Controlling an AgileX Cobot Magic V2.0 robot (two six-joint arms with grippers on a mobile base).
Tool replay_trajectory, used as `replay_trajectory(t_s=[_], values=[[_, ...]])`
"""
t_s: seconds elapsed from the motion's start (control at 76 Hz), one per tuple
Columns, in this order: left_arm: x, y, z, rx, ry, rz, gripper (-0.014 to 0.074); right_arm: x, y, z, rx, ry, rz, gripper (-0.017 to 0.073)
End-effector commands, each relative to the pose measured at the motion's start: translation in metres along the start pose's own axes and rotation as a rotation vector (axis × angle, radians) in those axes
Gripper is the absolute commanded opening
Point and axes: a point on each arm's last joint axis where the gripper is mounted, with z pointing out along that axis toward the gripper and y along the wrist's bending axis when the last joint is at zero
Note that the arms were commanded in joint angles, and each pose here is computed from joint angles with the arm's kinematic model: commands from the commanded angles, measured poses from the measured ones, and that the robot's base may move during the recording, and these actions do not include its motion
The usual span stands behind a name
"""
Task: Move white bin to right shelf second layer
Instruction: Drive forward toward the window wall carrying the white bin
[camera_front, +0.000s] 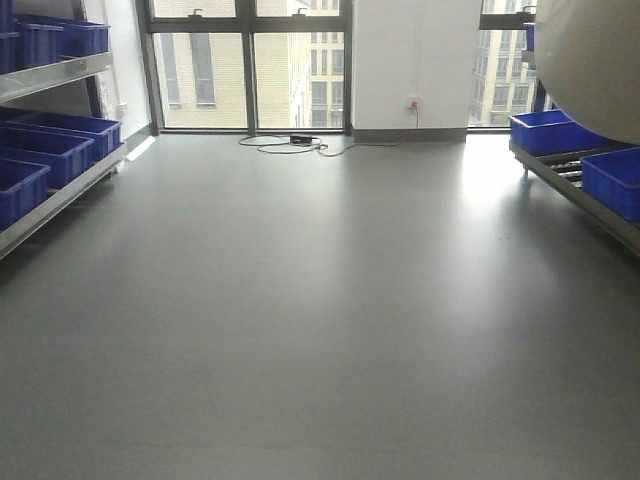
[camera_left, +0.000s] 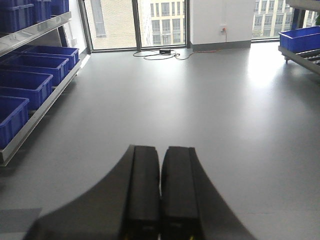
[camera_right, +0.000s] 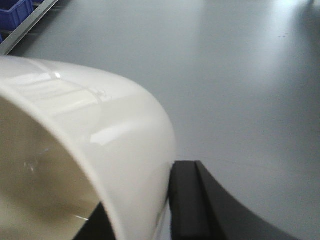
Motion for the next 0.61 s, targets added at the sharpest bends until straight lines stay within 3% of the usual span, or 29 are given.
replay_trajectory(t_s=[0.0, 0.592], values=[[0.0038, -0.0004, 0.001, 0.002, -0.063, -0.003, 0.0085, -0.0189, 0.0008, -0.0056, -0.001, -0.133, 0.008, 0.0048], [0.0038, -0.0004, 0.001, 0.002, -0.063, -0.003, 0.0085, -0.0189, 0.0008, -0.0056, -0.001, -0.133, 0.008, 0.0048]])
